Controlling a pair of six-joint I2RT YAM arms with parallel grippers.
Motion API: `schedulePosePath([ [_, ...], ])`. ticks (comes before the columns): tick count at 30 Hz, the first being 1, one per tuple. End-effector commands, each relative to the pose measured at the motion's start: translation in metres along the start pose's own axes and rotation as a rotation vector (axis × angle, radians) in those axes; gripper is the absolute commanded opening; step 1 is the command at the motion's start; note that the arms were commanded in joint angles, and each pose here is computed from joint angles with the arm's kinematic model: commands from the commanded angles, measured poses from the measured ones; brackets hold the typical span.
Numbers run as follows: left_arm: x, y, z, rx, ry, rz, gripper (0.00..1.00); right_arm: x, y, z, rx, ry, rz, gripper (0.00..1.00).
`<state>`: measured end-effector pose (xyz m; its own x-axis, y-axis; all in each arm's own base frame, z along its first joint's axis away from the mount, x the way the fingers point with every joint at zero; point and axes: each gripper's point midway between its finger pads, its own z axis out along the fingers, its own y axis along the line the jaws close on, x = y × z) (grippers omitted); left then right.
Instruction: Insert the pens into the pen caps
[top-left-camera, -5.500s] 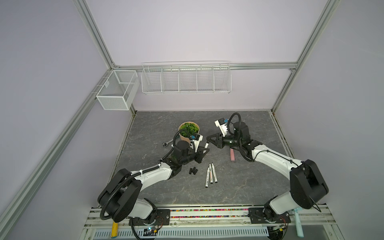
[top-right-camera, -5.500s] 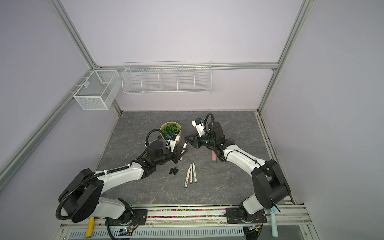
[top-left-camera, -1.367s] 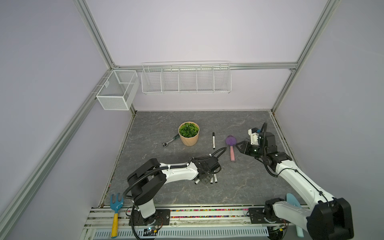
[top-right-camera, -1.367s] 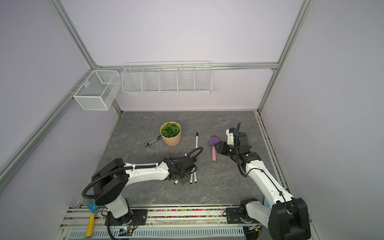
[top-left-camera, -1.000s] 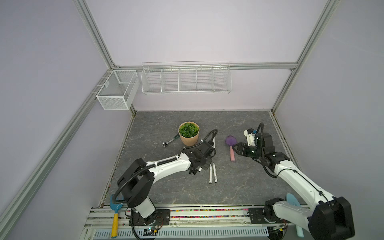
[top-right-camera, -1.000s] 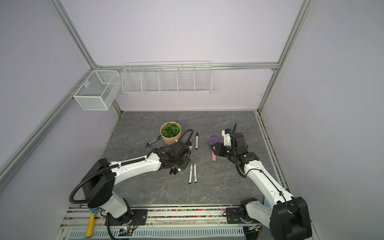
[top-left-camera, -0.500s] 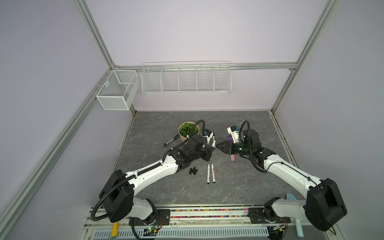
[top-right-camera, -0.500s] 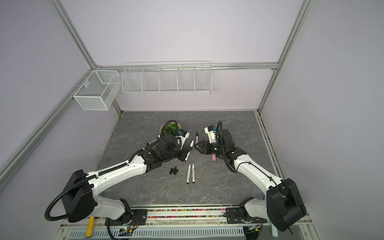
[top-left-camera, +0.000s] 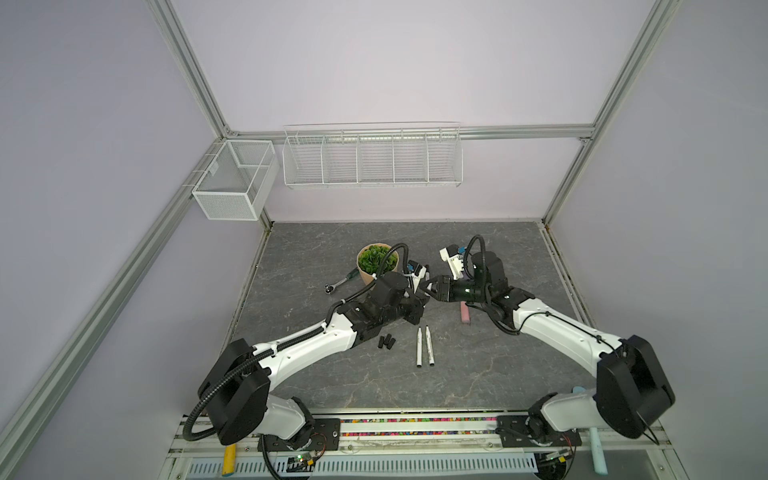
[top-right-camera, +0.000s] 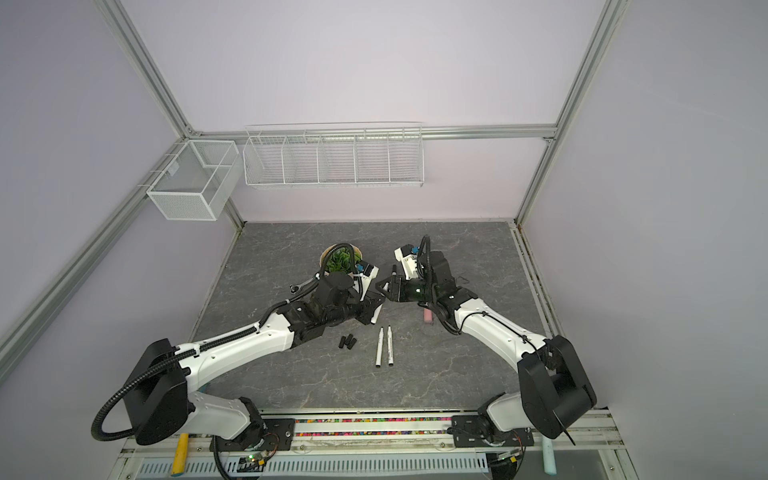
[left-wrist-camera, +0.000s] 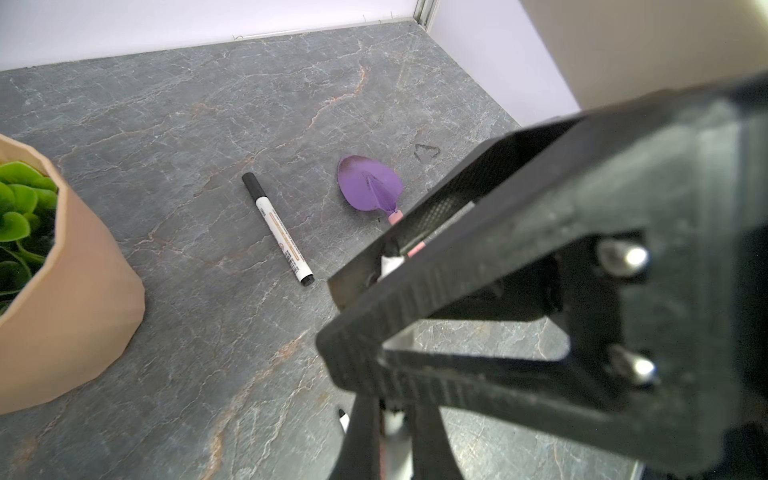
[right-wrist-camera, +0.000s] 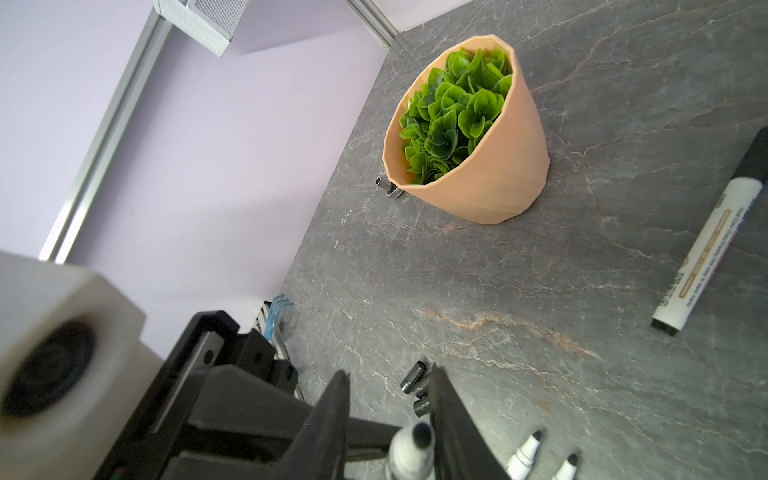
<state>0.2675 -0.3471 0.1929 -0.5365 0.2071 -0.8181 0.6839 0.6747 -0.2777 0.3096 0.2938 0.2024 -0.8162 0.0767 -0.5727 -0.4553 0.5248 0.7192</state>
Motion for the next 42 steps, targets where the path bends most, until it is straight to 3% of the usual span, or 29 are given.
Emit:
schedulePosePath([
  [1, -0.005, -0.004, -0.001, 0.022, -0.026, -0.013, 0.0, -0.007, 0.012, 0.001, -0.038, -0.016, -0.007, 0.24],
  [8, -0.005, -0.002, 0.0, 0.008, -0.027, -0.026, 0.01, -0.005, 0.011, 0.0, -0.037, -0.018, -0.003, 0.14],
  [10, -0.001, 0.001, 0.001, -0.001, -0.01, -0.027, 0.24, -0.006, 0.012, -0.001, -0.04, -0.021, -0.005, 0.13],
  [13, 0.006, 0.004, 0.002, -0.018, 0.019, -0.022, 0.38, -0.007, 0.015, -0.002, -0.047, -0.025, -0.008, 0.13],
  [32, 0.002, -0.004, 0.014, 0.032, 0.019, -0.021, 0.33, -0.008, 0.017, -0.011, -0.047, -0.043, -0.015, 0.12],
  [42, -0.016, -0.006, 0.005, 0.026, -0.031, -0.006, 0.32, 0.002, 0.008, -0.012, -0.028, -0.029, -0.002, 0.12],
])
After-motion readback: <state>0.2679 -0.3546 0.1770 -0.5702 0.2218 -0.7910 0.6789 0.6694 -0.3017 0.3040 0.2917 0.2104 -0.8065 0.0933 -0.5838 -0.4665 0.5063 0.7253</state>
